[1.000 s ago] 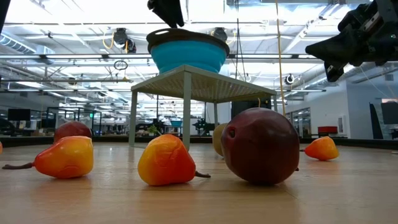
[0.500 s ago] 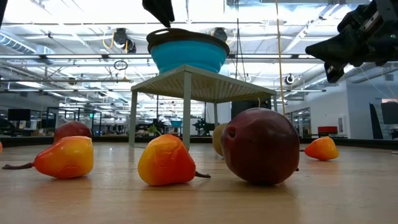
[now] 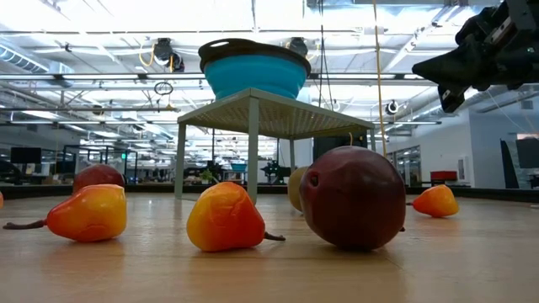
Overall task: Pick & Place Fruit
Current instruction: Put the brown kiwi into the blue strainer bowl on the shelf
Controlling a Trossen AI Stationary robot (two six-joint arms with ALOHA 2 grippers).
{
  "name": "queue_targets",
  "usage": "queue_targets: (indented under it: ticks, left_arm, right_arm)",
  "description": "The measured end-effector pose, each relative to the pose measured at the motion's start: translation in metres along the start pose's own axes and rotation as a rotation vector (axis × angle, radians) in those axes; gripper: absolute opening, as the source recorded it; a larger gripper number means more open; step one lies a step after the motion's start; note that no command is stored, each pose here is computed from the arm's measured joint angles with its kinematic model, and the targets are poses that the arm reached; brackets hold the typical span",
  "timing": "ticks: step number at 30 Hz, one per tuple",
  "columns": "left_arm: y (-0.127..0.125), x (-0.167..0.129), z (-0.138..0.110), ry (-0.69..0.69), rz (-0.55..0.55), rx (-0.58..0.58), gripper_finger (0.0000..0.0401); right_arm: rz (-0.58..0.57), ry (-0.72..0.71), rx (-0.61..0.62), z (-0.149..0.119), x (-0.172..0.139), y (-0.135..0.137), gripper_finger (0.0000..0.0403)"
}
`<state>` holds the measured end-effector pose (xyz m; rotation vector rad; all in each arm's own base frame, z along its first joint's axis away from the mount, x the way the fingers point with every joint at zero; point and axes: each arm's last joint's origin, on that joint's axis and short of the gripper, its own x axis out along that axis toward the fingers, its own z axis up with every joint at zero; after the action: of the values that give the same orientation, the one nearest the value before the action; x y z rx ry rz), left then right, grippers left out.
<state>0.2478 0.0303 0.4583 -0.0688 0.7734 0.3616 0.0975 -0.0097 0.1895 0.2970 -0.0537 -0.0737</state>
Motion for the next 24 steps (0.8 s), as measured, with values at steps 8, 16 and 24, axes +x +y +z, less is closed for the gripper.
queue_targets:
  ticks: [8,16,24]
  left_arm:
    - [-0.003,-0.007,-0.020,0.006,-0.005,-0.036,0.0285]
    - [-0.009,-0.003,-0.048,0.042,0.074,-0.062,0.0268]
    - [-0.013,-0.006,-0.072,0.016,0.049,-0.101,0.0190]
  right_arm:
    - [0.023,-0.067,-0.001,0.007,0.004,0.002,0.0000]
    - [0.045,-0.035,0.019,0.005,0.012,0.002,0.0000]
    - [0.080,-0.053,0.016,0.007,0.022,0.004,0.0000]
